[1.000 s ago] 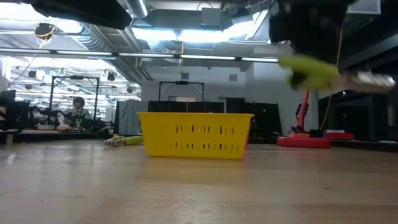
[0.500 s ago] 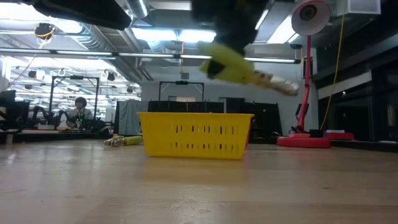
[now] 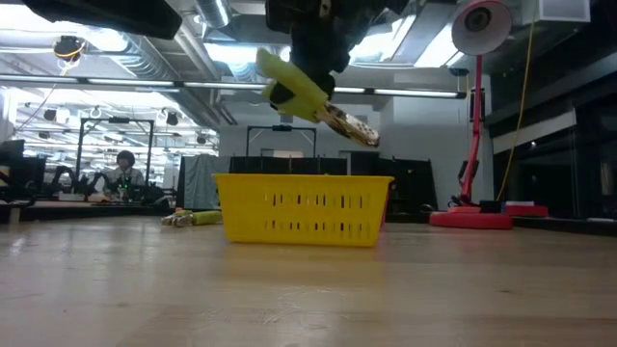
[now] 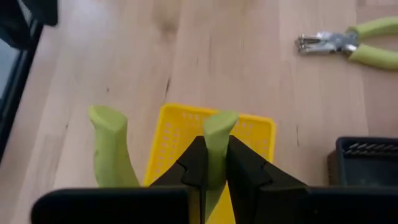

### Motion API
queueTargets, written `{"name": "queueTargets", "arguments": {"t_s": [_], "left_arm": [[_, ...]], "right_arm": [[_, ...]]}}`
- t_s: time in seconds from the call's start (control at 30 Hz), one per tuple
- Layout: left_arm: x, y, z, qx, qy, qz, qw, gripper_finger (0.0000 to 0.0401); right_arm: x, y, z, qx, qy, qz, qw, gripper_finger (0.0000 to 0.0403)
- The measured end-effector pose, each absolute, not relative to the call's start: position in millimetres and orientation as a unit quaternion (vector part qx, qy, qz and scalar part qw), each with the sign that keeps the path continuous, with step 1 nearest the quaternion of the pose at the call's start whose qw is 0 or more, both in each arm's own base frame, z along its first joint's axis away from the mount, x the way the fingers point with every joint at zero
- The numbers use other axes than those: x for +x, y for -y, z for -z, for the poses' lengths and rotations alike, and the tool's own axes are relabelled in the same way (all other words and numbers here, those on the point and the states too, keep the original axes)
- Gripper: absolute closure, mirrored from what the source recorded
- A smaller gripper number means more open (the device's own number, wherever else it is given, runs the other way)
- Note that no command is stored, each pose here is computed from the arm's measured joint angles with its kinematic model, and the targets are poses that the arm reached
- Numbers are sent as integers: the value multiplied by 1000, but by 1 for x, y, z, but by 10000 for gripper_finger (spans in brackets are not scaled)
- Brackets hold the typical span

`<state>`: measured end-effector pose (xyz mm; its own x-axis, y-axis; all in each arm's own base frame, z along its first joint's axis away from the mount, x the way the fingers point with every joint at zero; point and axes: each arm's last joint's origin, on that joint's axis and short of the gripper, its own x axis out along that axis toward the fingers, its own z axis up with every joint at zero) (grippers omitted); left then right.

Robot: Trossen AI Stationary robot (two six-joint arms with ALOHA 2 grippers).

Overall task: Pick & Place School Supplies
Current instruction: Put the green hole puncher into the yellow bin

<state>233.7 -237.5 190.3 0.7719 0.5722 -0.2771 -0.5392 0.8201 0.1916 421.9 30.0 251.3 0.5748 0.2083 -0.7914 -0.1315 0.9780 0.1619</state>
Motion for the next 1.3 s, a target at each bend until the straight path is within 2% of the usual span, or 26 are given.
{"name": "queueTargets", "arguments": {"t_s": [0.3, 0.5, 0.83, 1.13, 1.2, 1.3], "left_arm": [[233, 236, -190, 51, -164, -299, 939, 287], [233, 236, -190, 51, -164, -299, 939, 287], [233, 236, -190, 49, -164, -298, 939, 287], [233, 237, -190, 41, -167, -295, 940, 287], [233, 237, -190, 41, -167, -295, 940, 287], [233, 237, -190, 43, -168, -295, 940, 287]], "right_arm": [[425, -31, -250, 24, -434, -107, 894, 365], [433, -31, -222, 8, -463, -114, 879, 365], [433, -31, -218, 7, -468, -118, 876, 365], [427, -21, -200, 22, -477, -134, 868, 363], [429, -18, -201, 23, -469, -129, 874, 336], [430, -13, -202, 24, -465, -115, 878, 273]]}}
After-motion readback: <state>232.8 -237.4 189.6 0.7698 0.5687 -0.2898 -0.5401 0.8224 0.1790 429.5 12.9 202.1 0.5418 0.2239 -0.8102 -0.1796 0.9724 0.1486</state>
